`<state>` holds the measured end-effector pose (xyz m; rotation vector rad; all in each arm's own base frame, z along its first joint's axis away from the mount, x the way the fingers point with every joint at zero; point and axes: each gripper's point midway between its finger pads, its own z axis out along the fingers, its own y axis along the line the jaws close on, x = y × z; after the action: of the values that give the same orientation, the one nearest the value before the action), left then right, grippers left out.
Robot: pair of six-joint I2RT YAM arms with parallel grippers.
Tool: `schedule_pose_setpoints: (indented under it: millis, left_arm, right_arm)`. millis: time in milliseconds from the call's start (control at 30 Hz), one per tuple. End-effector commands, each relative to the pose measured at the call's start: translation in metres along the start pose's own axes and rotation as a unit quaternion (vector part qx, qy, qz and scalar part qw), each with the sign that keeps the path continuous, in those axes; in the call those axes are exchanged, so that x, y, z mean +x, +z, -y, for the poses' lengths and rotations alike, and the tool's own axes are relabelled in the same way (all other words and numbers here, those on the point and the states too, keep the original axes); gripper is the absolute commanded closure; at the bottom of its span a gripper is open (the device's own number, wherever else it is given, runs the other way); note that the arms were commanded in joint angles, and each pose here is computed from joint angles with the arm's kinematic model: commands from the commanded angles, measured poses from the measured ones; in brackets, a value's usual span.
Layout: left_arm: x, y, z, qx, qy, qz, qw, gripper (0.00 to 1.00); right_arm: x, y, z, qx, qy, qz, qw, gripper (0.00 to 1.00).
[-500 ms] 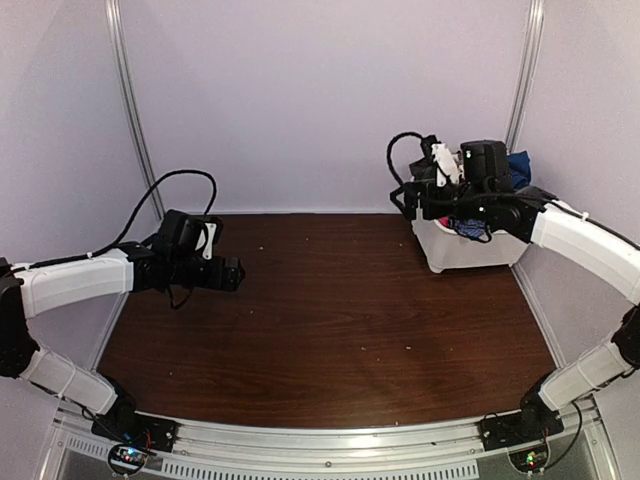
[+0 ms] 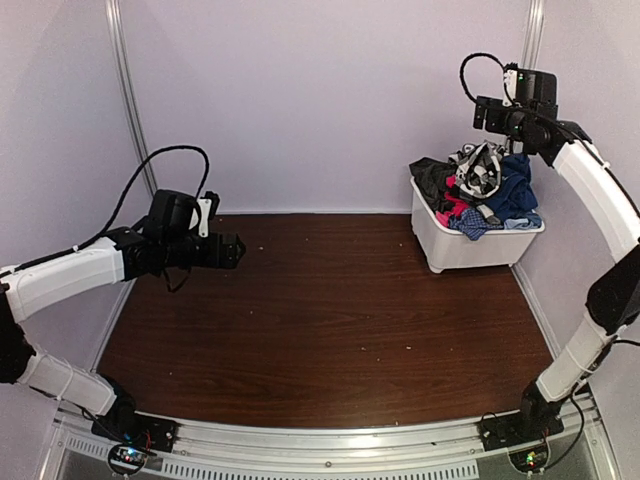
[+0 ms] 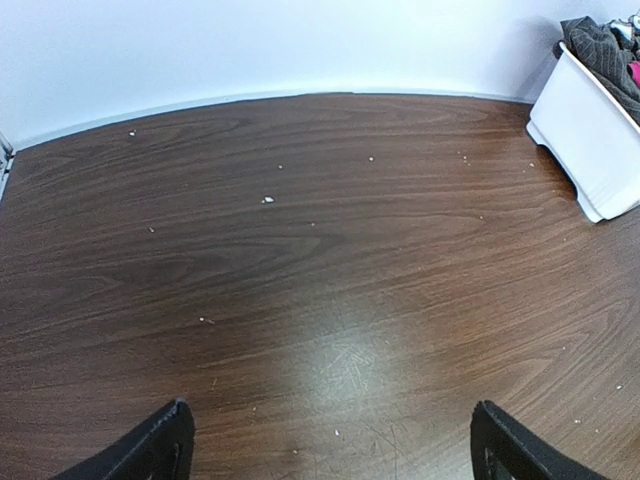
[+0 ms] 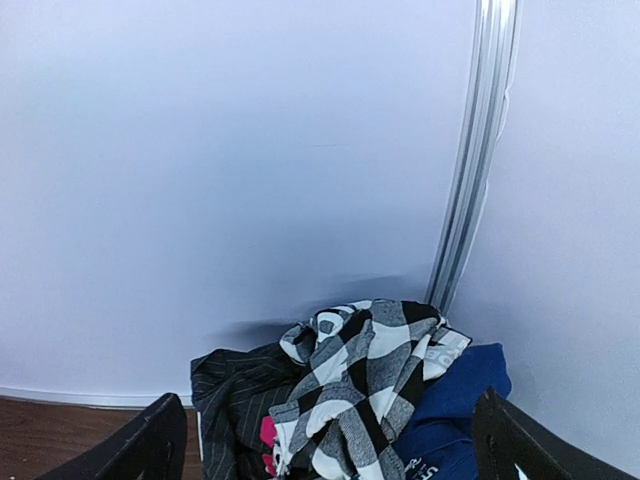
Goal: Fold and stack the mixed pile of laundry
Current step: Pick up the crumpled shirt from the bin.
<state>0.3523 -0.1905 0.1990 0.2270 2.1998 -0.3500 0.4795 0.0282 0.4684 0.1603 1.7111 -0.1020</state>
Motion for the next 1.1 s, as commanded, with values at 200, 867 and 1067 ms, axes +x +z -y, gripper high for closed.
schedule_pose_setpoints:
  millis: [200, 867, 1067]
  left_arm:
    - [-0.005, -0.007, 0.001, 0.004, -0.009, 0.025, 1.0, 0.02]
    - [-0.003, 0.004, 0.002, 0.003, -0.013, 0.019, 1.0, 0.02]
    - [-0.002, 0.007, 0.005, 0.011, -0.017, 0.016, 1.0, 0.02]
  right_arm:
    - [0.07, 0.082, 0.037, 0.178, -0.126, -0.11, 0.97, 0.0]
    - [0.04, 0.113, 0.02, 0.138, -0.106, -0.056, 0.983, 1.0]
    - [-0.01, 0.104, -0.017, 0.028, -0.044, 0.023, 0.998, 1.0]
